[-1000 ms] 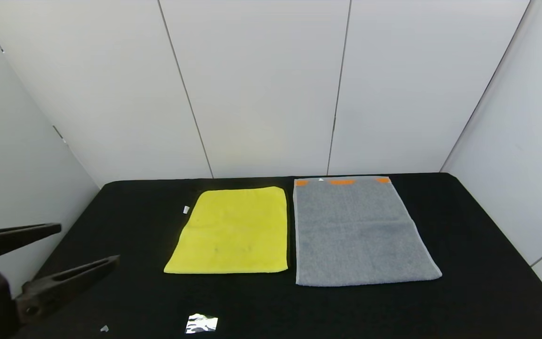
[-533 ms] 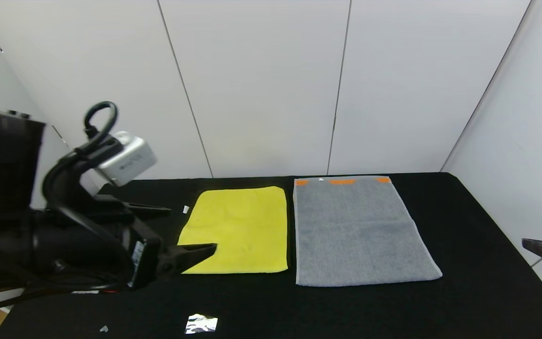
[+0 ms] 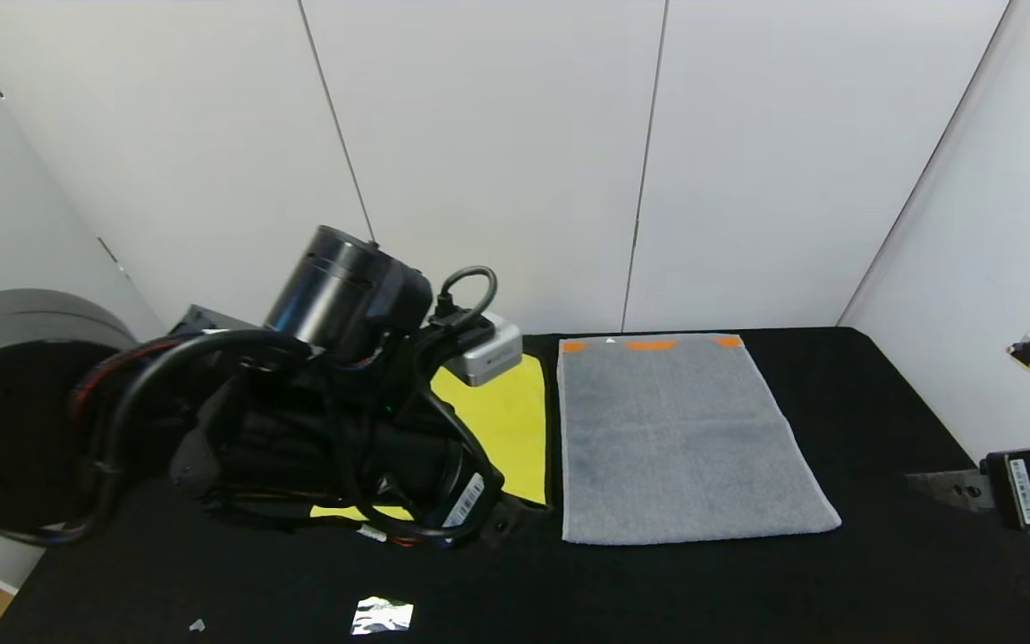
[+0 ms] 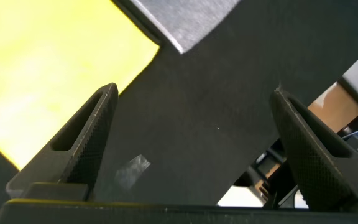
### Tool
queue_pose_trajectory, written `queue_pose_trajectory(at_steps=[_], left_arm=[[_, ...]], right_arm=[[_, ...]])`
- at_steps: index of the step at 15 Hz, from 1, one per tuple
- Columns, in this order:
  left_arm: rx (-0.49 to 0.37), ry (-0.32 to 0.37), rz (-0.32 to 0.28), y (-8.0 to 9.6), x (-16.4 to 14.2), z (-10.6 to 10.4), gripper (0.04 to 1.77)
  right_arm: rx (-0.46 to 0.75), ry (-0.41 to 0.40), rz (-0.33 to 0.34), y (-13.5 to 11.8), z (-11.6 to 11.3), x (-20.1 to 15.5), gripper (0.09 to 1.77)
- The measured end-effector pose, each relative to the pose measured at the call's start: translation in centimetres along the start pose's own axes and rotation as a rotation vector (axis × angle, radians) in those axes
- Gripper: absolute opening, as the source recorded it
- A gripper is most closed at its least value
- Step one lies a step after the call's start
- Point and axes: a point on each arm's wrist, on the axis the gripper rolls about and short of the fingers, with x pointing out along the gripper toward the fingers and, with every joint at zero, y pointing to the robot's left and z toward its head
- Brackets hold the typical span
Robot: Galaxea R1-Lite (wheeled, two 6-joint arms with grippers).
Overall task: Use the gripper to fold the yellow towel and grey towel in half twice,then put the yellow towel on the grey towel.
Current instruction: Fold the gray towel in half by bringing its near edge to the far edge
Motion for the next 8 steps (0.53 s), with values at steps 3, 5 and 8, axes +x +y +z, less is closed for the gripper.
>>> queue_pose_trajectory(at_steps=[3,5,8], left_arm=[[0.04,0.062,-0.029,-0.7,3.3,0.8,1.72],[0.064,0.097,-0.034,-1.2,5.5,1.0,1.72],[0.101,0.142,-0.029,-2.1,8.4,1.0,1.72]], right_arm=[[-0.023,0.06,0.035,0.1,-0.1,1.7,1.71],[-0.071,0.091,0.058,-0.1,-0.3,2.5,1.71],[-0.104,0.135,0.084,-0.2,-0.5,3.8,1.71]])
